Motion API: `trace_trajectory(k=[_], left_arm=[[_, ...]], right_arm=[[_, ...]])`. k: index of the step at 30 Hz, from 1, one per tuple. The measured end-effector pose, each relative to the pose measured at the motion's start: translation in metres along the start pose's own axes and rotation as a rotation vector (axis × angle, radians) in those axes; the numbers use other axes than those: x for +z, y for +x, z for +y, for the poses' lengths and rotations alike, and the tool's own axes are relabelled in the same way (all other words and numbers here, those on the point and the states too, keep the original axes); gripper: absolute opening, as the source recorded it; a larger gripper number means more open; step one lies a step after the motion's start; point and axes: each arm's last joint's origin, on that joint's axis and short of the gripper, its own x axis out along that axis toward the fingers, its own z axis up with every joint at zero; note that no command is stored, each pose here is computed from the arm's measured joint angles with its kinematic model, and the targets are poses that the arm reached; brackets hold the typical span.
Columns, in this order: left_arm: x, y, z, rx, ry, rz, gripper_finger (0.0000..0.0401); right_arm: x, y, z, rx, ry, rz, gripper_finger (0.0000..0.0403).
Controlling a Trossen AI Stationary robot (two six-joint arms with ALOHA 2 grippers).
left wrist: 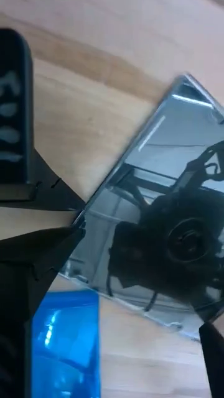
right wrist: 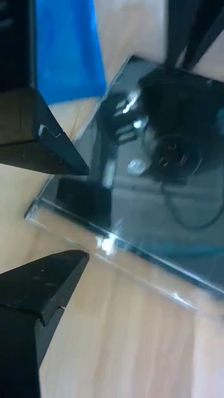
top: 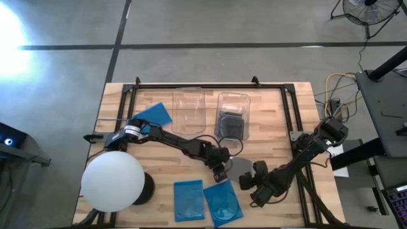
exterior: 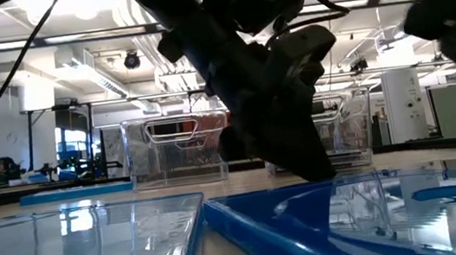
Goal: Pick & place jewel cases by type
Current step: Put the black CD case into the right transparent bin
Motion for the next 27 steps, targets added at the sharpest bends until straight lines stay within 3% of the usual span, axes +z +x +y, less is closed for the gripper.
trace_trajectory(k=[12, 27], left_arm=[[-0.010, -0.004, 0.004, 0.067, 0.093, 0.102, 0.0037], [-0.009, -0.022, 0.003, 0.095, 0.167, 0.124, 0.0037]], right_arm=[[0.001, 0.007, 0.004, 0.180, 0.115, -0.027, 0.0201], [0.016, -0.022, 0.015, 0.367, 0.086, -0.169, 0.0201]])
